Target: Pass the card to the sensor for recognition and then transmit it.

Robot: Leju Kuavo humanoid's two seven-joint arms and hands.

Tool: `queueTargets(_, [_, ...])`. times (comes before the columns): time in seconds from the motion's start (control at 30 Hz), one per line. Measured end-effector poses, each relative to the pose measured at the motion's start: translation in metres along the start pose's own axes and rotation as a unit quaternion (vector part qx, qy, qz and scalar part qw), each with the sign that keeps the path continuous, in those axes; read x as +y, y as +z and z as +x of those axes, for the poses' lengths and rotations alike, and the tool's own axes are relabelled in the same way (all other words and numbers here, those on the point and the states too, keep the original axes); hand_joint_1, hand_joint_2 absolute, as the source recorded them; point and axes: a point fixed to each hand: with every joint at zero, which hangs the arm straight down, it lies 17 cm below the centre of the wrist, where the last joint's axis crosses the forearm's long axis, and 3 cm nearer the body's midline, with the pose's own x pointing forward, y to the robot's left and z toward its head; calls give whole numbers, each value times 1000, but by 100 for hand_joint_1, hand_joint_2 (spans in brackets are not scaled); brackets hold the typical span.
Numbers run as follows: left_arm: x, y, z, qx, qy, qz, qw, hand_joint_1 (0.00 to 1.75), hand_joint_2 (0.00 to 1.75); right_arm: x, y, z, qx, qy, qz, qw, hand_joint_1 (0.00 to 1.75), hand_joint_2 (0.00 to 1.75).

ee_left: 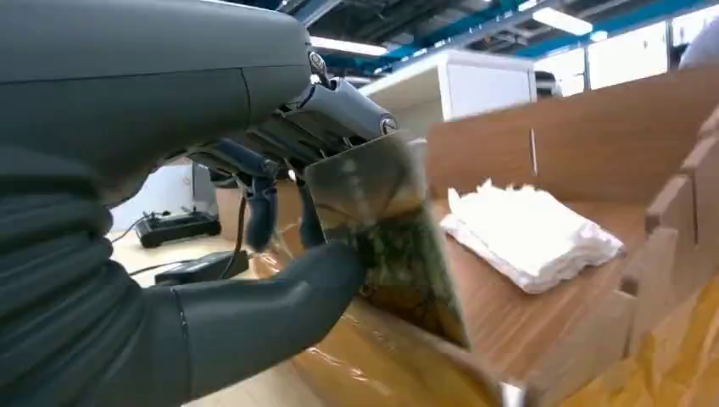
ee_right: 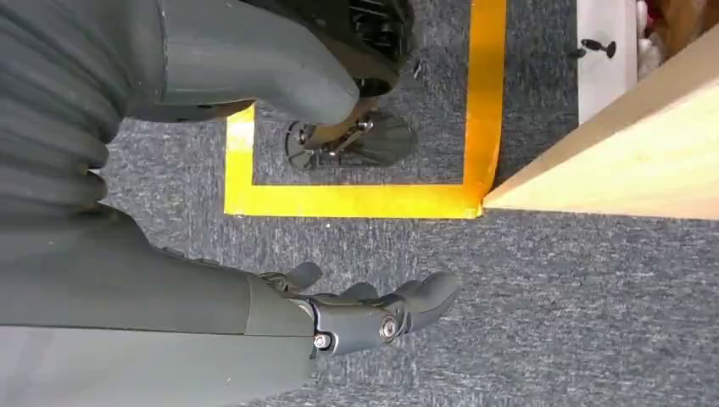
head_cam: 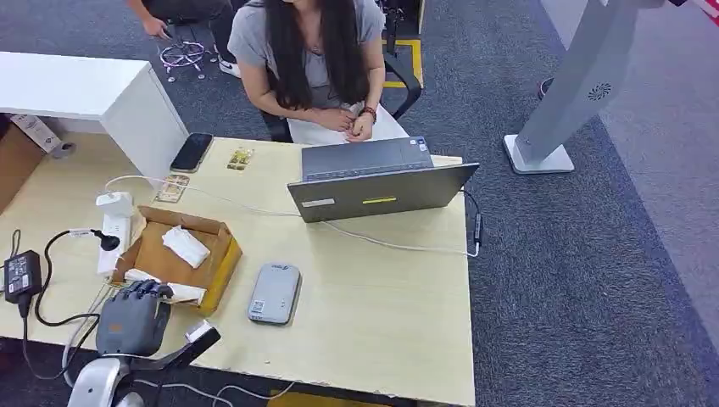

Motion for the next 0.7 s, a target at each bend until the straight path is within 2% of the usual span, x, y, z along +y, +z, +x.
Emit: queueTargets(0.7, [0,2,0,-7,9,1,1000,175,175,1,0,1,-1,3,3,1000,0,175])
